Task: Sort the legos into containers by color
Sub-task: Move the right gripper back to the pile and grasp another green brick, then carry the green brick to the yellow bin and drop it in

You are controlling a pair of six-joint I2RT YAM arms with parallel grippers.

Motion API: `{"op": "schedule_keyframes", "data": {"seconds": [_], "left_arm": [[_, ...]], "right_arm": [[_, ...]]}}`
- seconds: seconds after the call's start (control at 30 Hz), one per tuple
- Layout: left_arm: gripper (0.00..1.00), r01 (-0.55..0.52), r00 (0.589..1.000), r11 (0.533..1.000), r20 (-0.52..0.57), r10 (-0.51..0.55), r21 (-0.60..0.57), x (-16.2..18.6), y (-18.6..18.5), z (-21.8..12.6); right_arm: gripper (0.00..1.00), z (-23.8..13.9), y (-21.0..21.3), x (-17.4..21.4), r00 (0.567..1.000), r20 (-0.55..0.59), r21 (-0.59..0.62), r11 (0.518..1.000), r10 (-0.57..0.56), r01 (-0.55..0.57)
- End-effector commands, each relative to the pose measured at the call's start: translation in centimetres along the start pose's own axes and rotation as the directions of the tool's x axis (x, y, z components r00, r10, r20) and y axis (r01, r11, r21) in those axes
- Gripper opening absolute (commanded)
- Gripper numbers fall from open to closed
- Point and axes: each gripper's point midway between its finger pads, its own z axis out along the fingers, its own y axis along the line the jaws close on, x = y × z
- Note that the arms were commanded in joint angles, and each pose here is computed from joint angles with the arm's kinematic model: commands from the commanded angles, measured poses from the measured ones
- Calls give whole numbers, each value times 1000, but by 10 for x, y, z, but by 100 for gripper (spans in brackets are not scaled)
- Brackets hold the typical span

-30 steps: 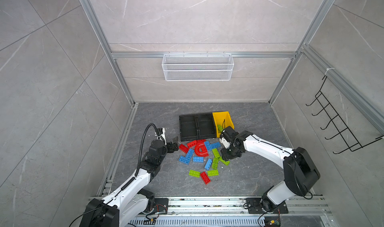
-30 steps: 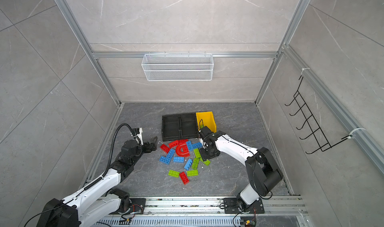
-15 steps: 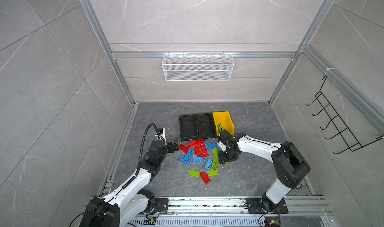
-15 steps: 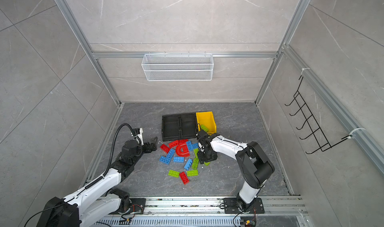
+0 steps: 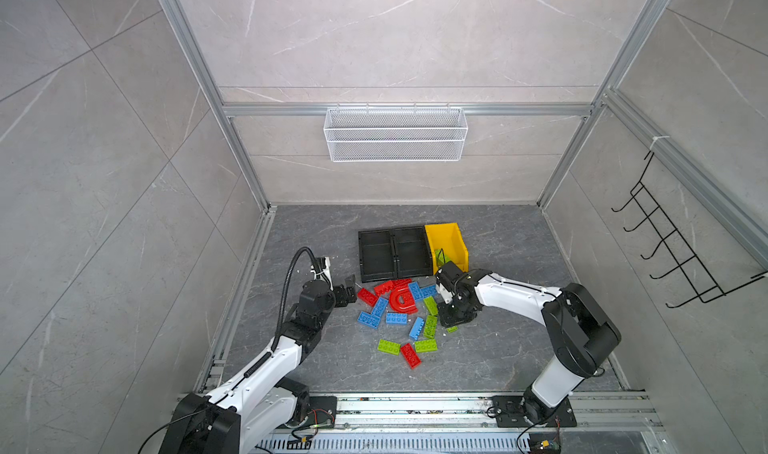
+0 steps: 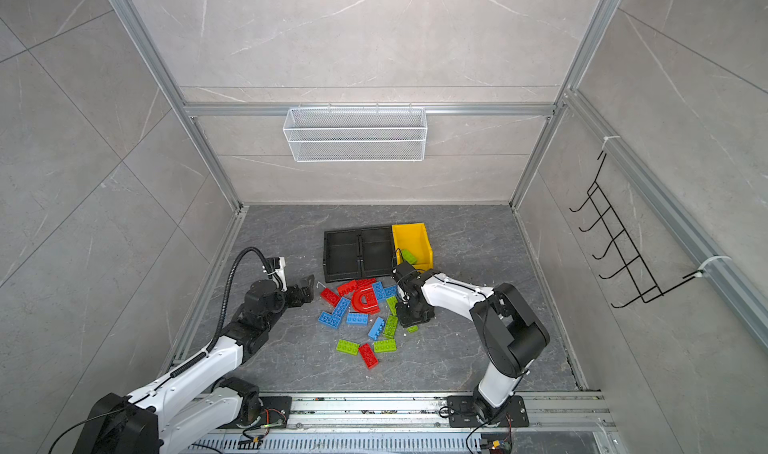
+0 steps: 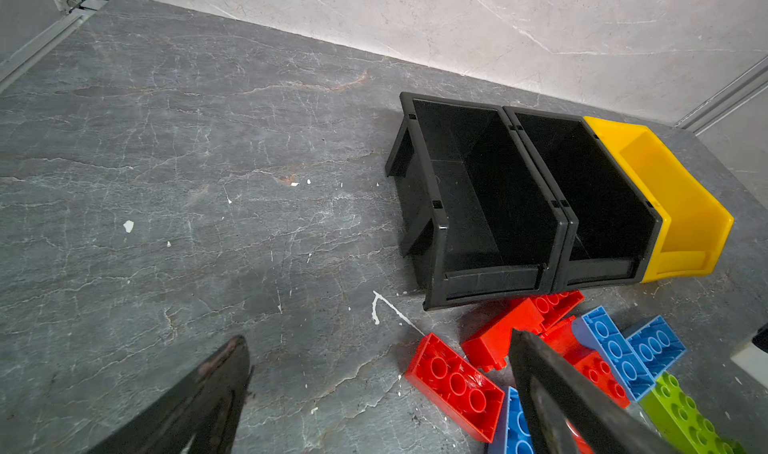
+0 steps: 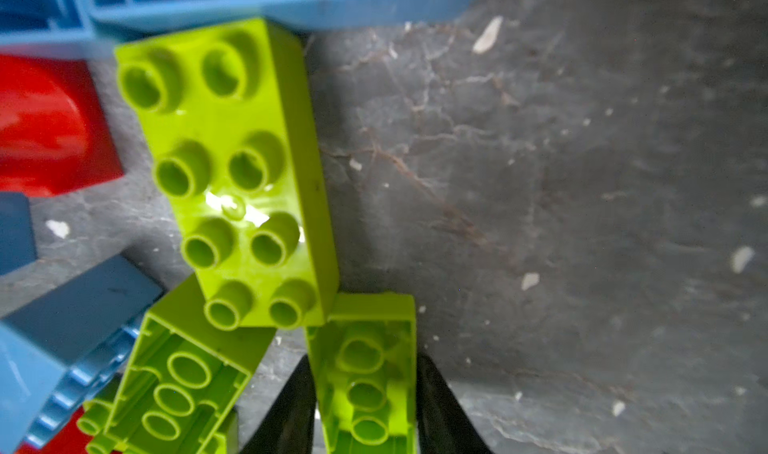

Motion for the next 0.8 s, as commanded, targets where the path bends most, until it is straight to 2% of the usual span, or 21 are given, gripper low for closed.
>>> {"op": "schedule_keyframes", "data": {"seconds": [0.0,0.13,0.3,0.47,0.77], "left_arm": [[100,3,998,1000,62,-3,4,-23,-4,-3],[100,4,998,1000,62,-4,3,-23,-4,-3],[100,-5,998,1000,61,6,-19,-22,0,-2],[100,-5,999,1000,54,5,-11,-21,-2,-1],[100,-5,998,1000,57,5,-6,-22,-3,-1]], "right_arm": [[34,-3,-2,6,999,15,-1,1000,31,-31],[28,-20,-8,0,996,84,32,999,34,-37],[25,-43,-24,-22,985,166,45,997,48,-56],[25,-71,-24,-69,950,302,-63,996,78,-61],[26,-104,-51,-166,880,467,-57,996,88,-69]]}}
